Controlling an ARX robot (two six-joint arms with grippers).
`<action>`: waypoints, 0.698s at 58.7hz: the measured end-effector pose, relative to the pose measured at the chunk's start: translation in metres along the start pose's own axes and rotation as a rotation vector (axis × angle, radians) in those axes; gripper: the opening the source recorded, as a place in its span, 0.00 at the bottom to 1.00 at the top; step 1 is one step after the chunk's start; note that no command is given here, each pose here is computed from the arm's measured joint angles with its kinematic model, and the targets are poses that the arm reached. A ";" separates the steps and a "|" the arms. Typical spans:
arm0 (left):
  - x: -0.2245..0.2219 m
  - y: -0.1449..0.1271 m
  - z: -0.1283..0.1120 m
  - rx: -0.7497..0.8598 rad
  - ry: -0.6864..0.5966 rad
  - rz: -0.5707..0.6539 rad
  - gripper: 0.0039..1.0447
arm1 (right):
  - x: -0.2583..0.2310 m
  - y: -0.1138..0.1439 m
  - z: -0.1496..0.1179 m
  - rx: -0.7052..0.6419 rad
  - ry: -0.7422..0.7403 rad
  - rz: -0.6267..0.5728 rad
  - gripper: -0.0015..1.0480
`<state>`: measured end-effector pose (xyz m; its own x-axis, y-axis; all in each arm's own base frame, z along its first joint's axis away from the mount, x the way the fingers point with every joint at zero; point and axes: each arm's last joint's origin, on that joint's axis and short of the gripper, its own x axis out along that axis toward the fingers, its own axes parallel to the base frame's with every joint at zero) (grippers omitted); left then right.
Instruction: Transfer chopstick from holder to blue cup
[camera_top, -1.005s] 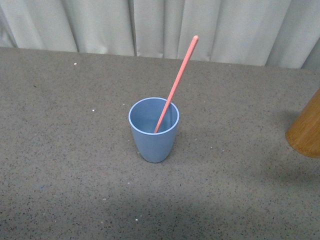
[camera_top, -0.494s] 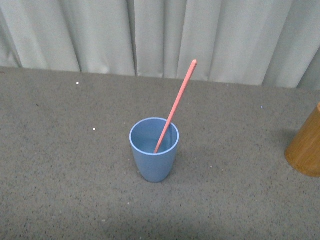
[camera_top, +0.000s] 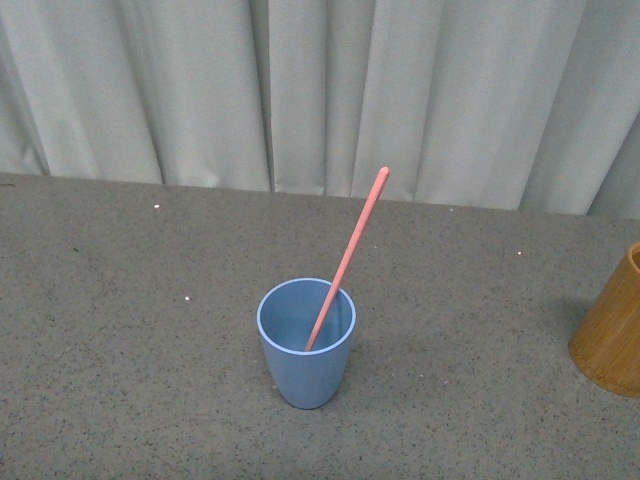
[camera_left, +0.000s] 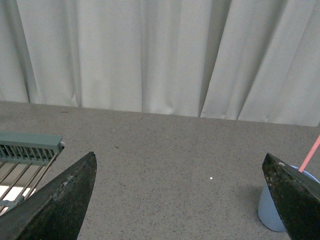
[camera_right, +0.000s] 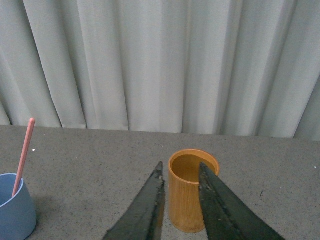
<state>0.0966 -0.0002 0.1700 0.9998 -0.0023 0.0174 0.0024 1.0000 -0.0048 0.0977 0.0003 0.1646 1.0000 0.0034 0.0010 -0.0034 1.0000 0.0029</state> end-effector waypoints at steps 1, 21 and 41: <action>0.000 0.000 0.000 0.000 0.000 0.000 0.94 | 0.000 0.000 0.000 0.000 0.000 0.000 0.30; 0.000 0.000 0.000 0.000 0.000 0.000 0.94 | 0.000 0.000 0.000 0.000 0.000 0.000 0.89; 0.000 0.000 0.000 0.000 0.000 0.000 0.94 | 0.000 0.000 0.000 0.000 0.000 0.000 0.91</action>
<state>0.0966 -0.0002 0.1700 0.9998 -0.0023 0.0174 0.0024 1.0000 -0.0048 0.0977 0.0003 0.1646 1.0000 0.0038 0.0010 -0.0038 1.0000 0.0029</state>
